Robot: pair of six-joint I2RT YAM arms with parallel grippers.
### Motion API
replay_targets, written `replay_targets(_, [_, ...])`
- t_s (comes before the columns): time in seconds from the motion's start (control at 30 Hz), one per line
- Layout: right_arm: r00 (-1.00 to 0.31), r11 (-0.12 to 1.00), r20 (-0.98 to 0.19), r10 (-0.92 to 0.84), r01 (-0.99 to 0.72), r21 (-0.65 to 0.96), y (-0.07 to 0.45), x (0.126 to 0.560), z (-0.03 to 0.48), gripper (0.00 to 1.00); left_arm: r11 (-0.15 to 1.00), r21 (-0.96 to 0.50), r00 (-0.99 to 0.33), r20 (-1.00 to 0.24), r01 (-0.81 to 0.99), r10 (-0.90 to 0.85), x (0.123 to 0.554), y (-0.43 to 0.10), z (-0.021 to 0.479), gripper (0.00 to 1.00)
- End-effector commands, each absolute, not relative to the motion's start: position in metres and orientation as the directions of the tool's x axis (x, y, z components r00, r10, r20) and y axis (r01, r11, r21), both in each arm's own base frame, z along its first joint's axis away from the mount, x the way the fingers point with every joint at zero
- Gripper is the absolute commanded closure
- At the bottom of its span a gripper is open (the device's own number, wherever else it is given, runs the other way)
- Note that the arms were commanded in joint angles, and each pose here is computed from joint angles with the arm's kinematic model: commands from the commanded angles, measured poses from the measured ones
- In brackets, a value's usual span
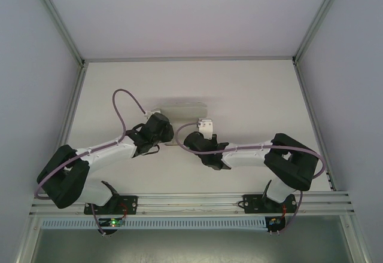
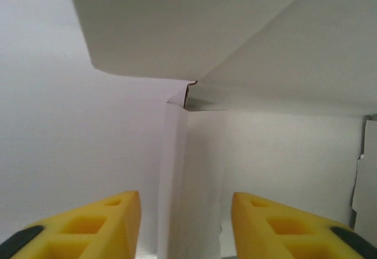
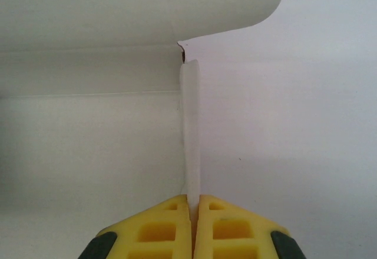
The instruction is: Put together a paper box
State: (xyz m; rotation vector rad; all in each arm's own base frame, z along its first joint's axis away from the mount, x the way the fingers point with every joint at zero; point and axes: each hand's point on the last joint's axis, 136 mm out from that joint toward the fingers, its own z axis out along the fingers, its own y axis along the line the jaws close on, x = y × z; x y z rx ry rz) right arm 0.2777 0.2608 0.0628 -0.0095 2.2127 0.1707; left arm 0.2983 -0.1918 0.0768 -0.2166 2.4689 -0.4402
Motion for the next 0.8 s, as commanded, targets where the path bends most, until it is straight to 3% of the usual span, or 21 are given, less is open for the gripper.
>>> replay_targets(0.0, [-0.559,0.993,-0.828,0.033,-0.074,0.089,0.259,0.278,0.067,1.0,0.952,-0.29,-0.787,-0.563,-0.097,-0.252,0.302,-0.176,0.075,0.67])
replay_targets(0.1, [-0.55,0.994,-0.835,0.035,-0.064,0.083,0.256,0.278,0.069,1.0,0.953,-0.295,-0.8,-0.554,-0.069,-0.229,0.303,-0.182,0.07,0.78])
replay_targets(0.57, [-0.526,0.988,-0.849,0.036,-0.109,0.109,0.265,0.277,0.065,1.0,0.978,-0.201,-0.842,-0.516,-0.06,-0.158,0.303,-0.184,0.036,0.84])
replay_targets(0.7, [-0.517,0.988,-0.855,0.034,-0.112,0.107,0.262,0.277,0.068,1.0,0.993,-0.061,-0.837,-0.534,-0.102,-0.118,0.304,-0.168,0.029,1.0])
replay_targets(0.77, [-0.512,0.988,-0.859,0.033,-0.111,0.103,0.261,0.276,0.069,1.0,0.992,0.048,-0.832,-0.549,-0.121,-0.075,0.304,-0.157,0.028,1.0])
